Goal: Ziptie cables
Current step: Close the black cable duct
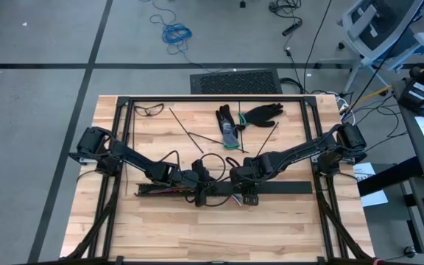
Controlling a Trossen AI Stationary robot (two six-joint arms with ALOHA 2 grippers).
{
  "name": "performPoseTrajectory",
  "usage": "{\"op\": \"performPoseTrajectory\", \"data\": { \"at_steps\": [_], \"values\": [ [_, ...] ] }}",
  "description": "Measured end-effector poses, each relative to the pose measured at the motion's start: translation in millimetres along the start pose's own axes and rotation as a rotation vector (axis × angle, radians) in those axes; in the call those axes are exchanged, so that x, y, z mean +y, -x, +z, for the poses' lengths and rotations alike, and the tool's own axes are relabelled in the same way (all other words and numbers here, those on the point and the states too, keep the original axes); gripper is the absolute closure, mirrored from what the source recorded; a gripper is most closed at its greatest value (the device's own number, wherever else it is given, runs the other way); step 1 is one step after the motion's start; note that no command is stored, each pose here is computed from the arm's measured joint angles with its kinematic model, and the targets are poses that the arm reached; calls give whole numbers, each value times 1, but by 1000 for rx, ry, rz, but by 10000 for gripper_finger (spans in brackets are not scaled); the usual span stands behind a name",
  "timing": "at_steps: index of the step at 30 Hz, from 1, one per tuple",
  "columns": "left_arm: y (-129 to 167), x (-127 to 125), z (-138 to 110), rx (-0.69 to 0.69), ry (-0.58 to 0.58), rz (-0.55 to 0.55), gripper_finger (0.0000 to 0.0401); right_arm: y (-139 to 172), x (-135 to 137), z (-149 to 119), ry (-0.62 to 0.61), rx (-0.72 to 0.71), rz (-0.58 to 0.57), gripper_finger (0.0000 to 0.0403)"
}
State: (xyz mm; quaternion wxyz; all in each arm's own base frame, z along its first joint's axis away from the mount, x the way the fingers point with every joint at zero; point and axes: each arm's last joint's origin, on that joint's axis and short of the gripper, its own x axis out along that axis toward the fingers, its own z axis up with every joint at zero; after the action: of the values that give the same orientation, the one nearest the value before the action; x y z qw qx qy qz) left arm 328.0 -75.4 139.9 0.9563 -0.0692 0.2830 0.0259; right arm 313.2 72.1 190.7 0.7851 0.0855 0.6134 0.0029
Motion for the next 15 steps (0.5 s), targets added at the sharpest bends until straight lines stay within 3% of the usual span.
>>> {"op": "performPoseTrajectory", "data": {
  "at_steps": [15],
  "values": [
    [4,0,5,-16,4,-3,244,0,0,1,1,-11,7,165]
  ]
}}
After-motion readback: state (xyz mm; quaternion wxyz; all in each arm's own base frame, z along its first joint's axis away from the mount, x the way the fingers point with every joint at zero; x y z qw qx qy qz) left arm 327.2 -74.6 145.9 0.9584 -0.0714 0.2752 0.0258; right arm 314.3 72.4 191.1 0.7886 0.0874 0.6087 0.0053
